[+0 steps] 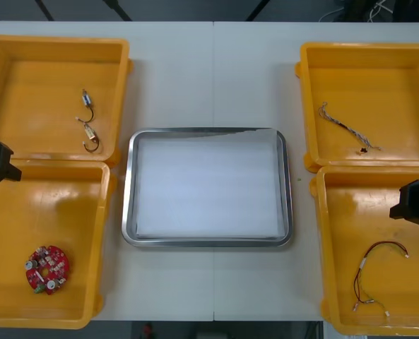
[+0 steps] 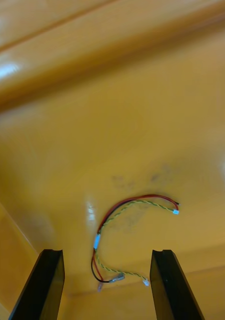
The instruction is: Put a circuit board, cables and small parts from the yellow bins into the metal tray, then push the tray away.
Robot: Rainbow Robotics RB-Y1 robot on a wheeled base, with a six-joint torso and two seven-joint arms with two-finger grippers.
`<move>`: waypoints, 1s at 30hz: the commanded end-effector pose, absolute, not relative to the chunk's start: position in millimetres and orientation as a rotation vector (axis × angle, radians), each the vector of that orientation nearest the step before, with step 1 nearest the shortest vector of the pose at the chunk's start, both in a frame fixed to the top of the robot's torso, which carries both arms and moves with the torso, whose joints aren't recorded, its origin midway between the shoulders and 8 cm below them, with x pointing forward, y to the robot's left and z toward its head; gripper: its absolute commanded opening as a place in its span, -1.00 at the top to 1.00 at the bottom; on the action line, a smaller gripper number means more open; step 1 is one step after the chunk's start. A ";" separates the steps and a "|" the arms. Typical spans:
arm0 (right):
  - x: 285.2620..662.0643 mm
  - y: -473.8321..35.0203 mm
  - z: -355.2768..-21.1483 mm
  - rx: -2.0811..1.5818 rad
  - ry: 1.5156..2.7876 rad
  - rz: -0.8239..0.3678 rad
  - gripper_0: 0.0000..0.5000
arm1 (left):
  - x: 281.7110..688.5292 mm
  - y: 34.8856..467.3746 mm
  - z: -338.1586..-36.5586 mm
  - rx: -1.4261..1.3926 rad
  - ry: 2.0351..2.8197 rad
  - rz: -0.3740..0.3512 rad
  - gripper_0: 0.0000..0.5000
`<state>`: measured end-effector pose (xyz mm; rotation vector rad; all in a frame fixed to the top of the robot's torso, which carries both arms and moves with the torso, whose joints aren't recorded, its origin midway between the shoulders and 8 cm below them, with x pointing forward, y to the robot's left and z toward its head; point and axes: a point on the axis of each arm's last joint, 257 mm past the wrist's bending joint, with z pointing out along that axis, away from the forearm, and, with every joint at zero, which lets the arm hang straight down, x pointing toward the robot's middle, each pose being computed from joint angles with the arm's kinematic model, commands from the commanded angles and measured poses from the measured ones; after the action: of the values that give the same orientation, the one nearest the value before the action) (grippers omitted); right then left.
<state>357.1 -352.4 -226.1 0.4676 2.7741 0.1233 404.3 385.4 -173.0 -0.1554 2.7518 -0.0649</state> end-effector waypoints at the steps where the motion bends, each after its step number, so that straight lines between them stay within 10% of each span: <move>1: 337.5 -356.2 -235.9 0.585 2.775 0.090 -1.00 | 403.1 416.6 -155.3 0.056 2.739 0.032 -1.00; 30: 314.2 -321.4 -295.9 0.841 2.705 0.215 -1.00 | 334.2 403.1 -195.0 0.394 2.675 0.046 -1.00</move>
<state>325.1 -334.8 -280.4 0.8057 2.7009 0.2149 339.5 399.8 -194.9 0.2091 2.6989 -0.0431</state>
